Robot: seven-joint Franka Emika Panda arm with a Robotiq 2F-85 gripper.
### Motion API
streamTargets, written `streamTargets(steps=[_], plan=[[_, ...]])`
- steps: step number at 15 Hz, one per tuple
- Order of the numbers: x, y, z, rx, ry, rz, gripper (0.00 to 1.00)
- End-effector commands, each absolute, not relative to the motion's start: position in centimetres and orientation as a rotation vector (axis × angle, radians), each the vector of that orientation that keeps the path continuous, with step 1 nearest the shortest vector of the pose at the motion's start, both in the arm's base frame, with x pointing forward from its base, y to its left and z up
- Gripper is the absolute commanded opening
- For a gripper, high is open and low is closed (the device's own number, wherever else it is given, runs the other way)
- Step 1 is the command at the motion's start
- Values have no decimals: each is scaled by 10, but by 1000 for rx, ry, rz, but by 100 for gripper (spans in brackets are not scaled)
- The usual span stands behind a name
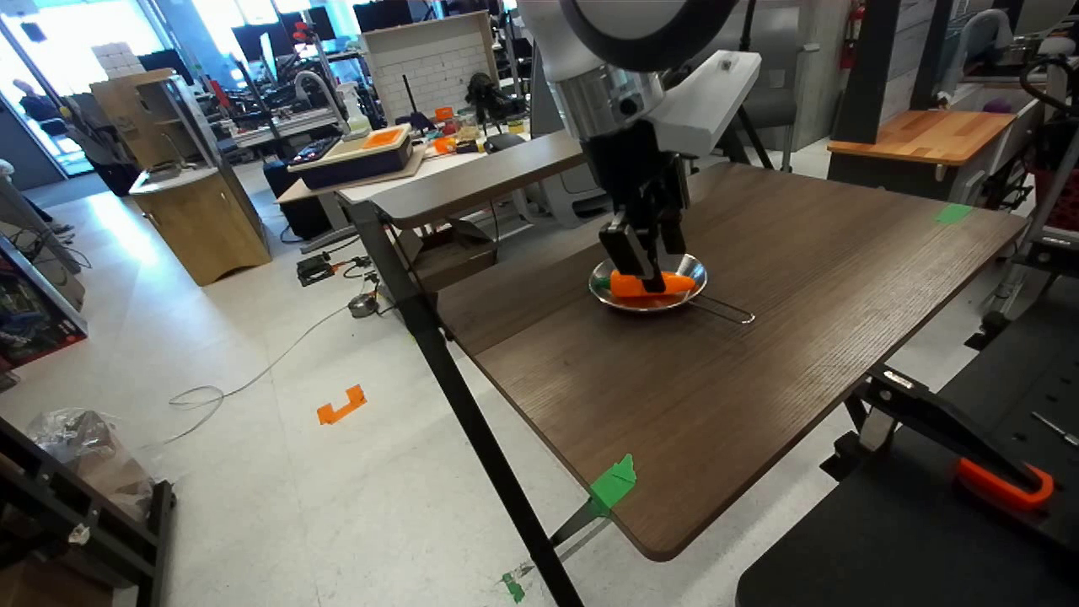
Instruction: Put the orange object in the pan
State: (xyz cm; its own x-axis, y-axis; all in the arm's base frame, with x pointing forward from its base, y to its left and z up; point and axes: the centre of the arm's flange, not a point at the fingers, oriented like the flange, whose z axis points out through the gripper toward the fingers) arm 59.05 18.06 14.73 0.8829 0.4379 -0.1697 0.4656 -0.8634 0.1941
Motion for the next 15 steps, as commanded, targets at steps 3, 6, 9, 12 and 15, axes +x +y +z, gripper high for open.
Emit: streamTargets(steps=[3, 6, 9, 12, 15], plan=[[589, 180, 154, 2836, 685, -159, 100], [591, 177, 161, 2854, 670, -128, 100], [596, 173, 172, 2896, 626, -85, 100], [600, 167, 183, 2945, 574, -40, 100], [602, 164, 187, 2965, 542, -17, 100]])
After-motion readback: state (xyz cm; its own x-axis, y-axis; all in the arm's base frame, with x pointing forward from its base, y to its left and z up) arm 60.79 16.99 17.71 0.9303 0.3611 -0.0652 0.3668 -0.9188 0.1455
